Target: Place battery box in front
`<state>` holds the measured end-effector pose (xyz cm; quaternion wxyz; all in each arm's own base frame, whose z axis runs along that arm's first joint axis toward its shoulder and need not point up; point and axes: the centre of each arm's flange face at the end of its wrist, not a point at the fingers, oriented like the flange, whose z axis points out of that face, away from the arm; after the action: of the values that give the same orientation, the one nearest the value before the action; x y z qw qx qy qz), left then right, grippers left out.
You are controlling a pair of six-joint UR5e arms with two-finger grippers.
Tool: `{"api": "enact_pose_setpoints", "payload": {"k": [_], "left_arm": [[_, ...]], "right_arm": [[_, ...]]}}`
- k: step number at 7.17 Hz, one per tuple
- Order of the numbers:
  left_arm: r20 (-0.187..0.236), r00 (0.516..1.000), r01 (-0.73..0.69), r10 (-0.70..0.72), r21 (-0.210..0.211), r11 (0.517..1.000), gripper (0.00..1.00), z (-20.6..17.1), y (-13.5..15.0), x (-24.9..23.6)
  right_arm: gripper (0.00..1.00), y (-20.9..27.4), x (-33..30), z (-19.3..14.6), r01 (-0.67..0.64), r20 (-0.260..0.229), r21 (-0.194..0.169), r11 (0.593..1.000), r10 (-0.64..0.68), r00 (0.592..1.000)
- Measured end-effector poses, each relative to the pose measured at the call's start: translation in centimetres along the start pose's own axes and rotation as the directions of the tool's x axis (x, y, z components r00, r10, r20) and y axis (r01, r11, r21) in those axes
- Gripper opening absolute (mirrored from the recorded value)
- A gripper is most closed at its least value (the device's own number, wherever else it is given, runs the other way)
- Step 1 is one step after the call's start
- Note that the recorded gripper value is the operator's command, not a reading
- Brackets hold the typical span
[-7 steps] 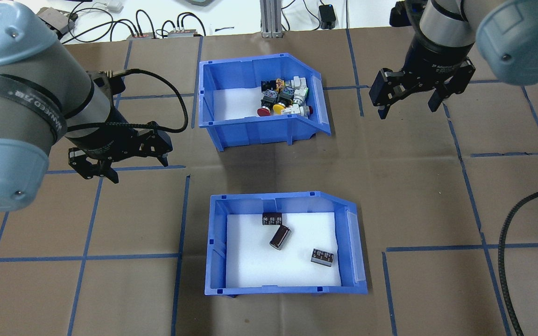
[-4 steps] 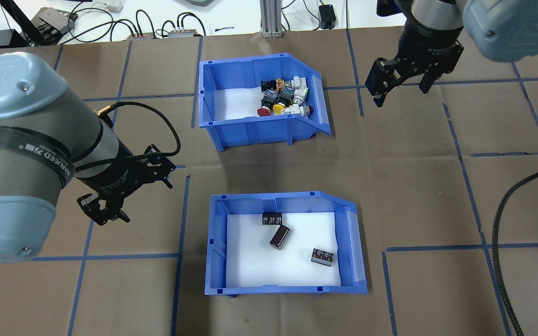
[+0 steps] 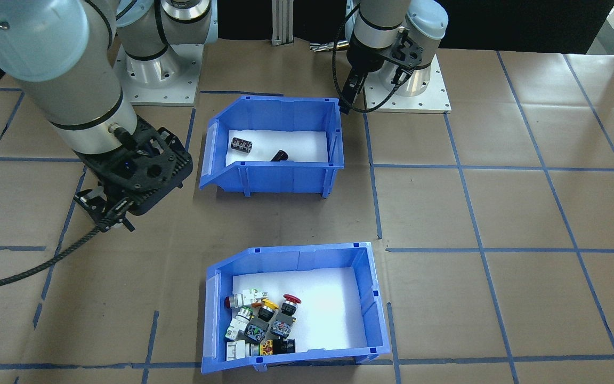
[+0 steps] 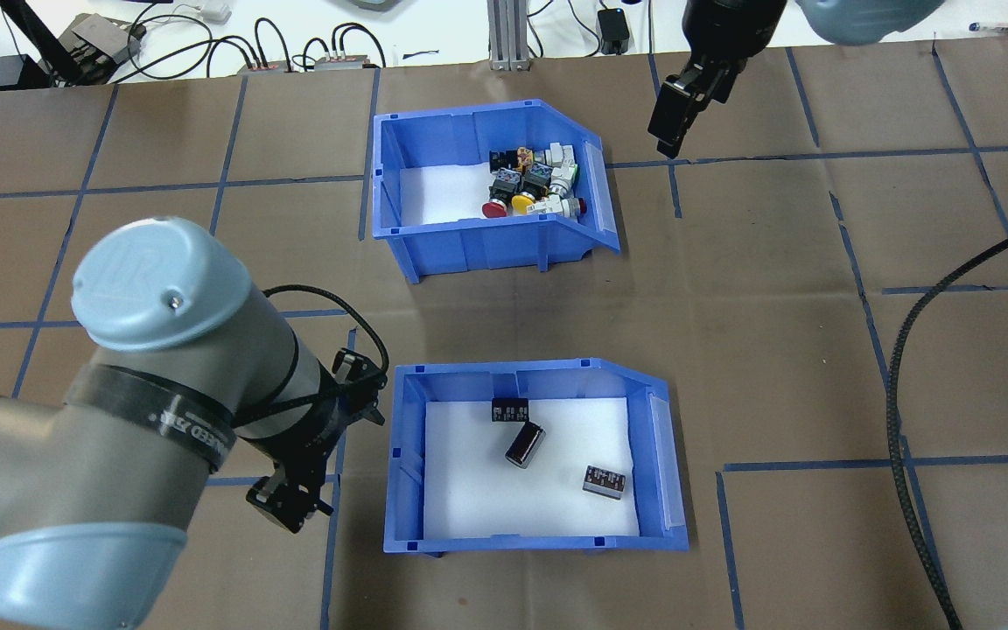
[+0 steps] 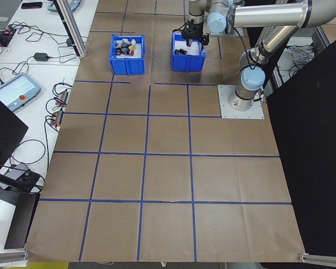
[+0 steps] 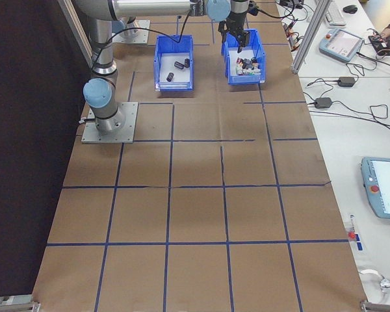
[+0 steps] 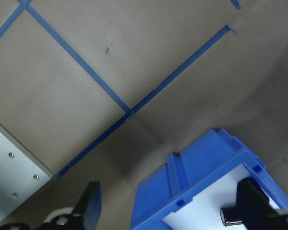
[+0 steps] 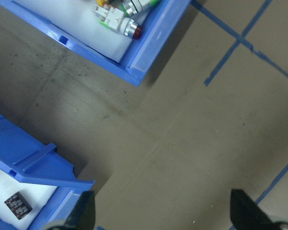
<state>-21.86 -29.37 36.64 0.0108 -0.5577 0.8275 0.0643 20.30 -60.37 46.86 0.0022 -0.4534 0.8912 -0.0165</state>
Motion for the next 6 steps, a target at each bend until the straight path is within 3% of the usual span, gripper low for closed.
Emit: {"api": "enact_pose_setpoints", "payload": {"k": [3,4,6], "left_arm": [[0.049,0.967,0.252,-0.251,-0.029,0.967,0.99,2.8,7.2,-3.5],[0.050,0.953,0.301,-0.298,-0.057,0.952,0.99,3.8,8.6,-4.2],[-0.049,0.936,0.339,-0.349,-0.140,0.930,0.99,7.2,9.4,-4.7]], "right_arm": [[1.00,-10.5,-4.3,2.3,0.271,-0.033,0.018,0.962,-0.271,0.962],[1.00,-14.0,-6.6,3.5,0.333,-0.034,0.015,0.943,-0.332,0.943],[1.00,-18.5,-10.7,6.3,0.457,-0.020,0.002,0.890,-0.457,0.889]]}}
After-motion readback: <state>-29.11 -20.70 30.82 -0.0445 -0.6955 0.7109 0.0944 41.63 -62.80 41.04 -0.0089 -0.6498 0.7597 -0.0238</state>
